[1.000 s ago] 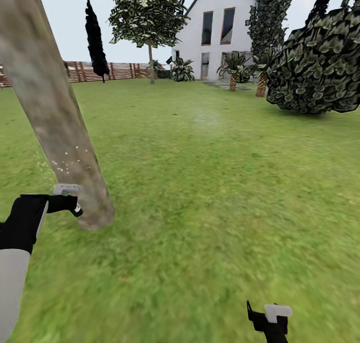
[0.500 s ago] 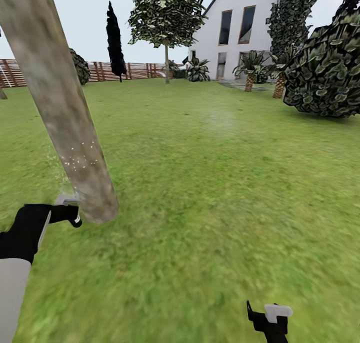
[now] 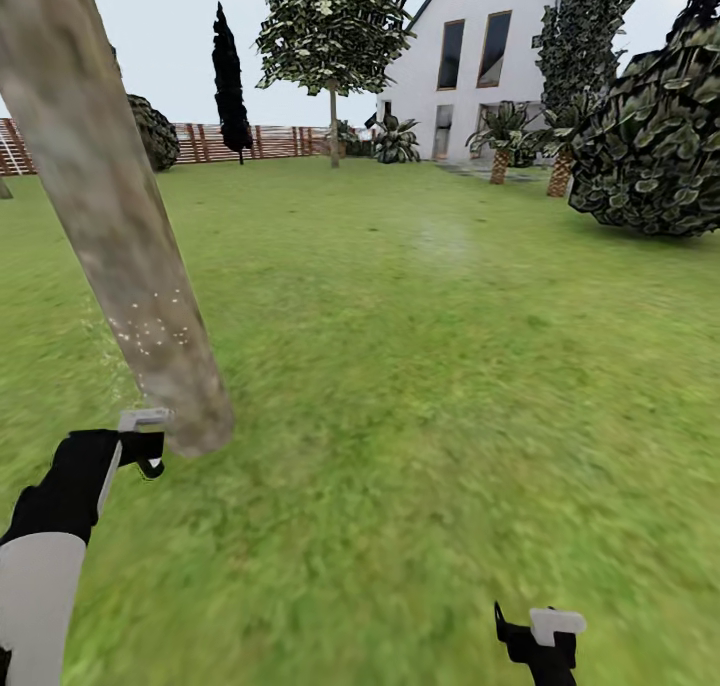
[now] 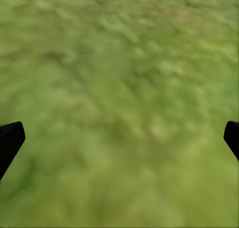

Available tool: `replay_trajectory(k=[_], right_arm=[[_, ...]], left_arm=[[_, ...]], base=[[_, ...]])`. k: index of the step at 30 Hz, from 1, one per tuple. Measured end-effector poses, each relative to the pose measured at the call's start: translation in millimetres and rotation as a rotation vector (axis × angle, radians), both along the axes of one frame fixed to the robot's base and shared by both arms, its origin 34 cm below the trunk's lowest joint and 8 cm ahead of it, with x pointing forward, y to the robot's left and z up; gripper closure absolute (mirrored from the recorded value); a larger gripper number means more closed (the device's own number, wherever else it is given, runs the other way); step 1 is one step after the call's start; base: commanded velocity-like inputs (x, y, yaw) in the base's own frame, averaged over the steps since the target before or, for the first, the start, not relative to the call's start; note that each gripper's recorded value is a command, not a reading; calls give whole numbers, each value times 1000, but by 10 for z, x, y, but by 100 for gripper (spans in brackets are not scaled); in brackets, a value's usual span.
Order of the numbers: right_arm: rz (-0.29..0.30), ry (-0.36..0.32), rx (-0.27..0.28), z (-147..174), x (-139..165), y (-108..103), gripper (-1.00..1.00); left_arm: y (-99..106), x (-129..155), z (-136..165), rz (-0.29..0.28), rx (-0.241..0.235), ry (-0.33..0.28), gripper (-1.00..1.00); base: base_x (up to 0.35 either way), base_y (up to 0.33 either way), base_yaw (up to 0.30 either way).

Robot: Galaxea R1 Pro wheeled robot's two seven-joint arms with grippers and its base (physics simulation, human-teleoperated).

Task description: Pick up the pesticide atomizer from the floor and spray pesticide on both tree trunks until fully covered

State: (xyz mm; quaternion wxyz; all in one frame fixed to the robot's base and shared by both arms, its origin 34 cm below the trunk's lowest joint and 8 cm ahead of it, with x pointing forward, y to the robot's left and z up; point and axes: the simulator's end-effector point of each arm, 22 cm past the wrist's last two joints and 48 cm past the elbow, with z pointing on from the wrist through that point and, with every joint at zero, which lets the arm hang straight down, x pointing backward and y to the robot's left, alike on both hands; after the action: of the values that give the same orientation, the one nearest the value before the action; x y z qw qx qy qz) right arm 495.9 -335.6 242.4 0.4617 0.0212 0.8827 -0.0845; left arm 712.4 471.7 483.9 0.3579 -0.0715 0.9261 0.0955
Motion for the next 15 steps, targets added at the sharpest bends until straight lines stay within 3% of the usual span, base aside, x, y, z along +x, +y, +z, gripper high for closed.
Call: replay_trajectory(k=[5, 6, 9, 11, 13, 15], right_arm=[[0, 0, 1, -1, 2, 11, -100], [0, 0, 2, -2, 1, 11, -100], [0, 0, 1, -1, 0, 11, -100], [1, 0, 1, 0, 2, 12, -100], [1, -1, 1, 0, 4, 12, -100], [1, 0, 1, -1, 1, 12, -100]], left_arm=[[61, -98, -118, 5, 9, 26, 100], [-18, -231, -322, -3, -4, 58, 100], [-215, -231, -415, -18, -38, 66, 100], [-130, -232, -372, -25, -48, 59, 100], [104, -283, -314, -15, -20, 60, 100], [113, -296, -319, -14, -18, 59, 100]], base=[[107, 0, 153], [2, 0, 87], [0, 0, 17], [0, 0, 1], [4, 0, 0], [197, 0, 0]])
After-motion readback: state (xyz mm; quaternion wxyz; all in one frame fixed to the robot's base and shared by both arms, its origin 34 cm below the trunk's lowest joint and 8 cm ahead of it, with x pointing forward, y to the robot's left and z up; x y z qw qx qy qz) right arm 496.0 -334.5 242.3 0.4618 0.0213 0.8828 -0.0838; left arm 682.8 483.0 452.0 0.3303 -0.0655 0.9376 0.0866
